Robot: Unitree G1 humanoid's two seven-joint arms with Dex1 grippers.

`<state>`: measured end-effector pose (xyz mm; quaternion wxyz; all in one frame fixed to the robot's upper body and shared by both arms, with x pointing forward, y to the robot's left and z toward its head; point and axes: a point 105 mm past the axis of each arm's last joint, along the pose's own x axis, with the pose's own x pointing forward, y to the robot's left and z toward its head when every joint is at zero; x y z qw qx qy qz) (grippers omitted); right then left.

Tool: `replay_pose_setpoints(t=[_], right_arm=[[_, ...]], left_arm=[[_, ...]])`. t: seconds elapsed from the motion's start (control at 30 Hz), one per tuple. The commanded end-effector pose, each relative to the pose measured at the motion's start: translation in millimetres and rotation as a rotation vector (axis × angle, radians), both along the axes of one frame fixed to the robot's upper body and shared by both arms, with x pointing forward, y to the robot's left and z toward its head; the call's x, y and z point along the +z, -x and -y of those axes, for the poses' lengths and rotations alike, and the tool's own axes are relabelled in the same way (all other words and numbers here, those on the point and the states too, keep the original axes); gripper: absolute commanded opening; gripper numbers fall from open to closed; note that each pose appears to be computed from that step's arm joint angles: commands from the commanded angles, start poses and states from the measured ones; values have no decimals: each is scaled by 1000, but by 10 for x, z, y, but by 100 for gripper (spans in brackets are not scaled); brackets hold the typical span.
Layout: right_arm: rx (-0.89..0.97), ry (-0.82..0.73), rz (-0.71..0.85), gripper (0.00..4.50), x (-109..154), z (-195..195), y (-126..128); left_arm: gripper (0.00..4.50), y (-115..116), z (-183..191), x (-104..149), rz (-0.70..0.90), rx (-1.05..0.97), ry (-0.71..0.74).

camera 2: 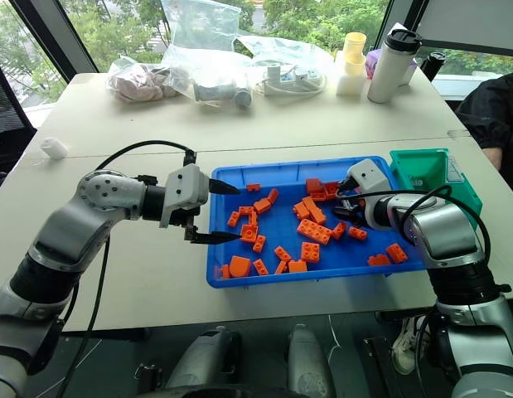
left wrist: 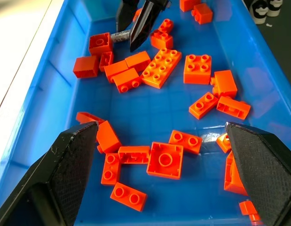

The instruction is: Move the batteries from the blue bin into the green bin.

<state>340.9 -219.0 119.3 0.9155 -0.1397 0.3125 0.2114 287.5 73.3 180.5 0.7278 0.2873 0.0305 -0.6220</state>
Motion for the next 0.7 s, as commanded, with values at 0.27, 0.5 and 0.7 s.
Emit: replay_pose_setpoints(t=[0.27, 0.5, 0.7], right_arm=[[-50, -43, 122, 3, 365, 96, -53], [-293, -117, 417, 3, 1238, 755, -7], [-514, -65, 450, 3, 1267, 1272, 88]], left_arm=[[450, -46, 24, 150, 38, -7, 59], [450, -346, 184, 569, 98, 63, 330], [450, -256, 527, 768, 53, -60, 498]])
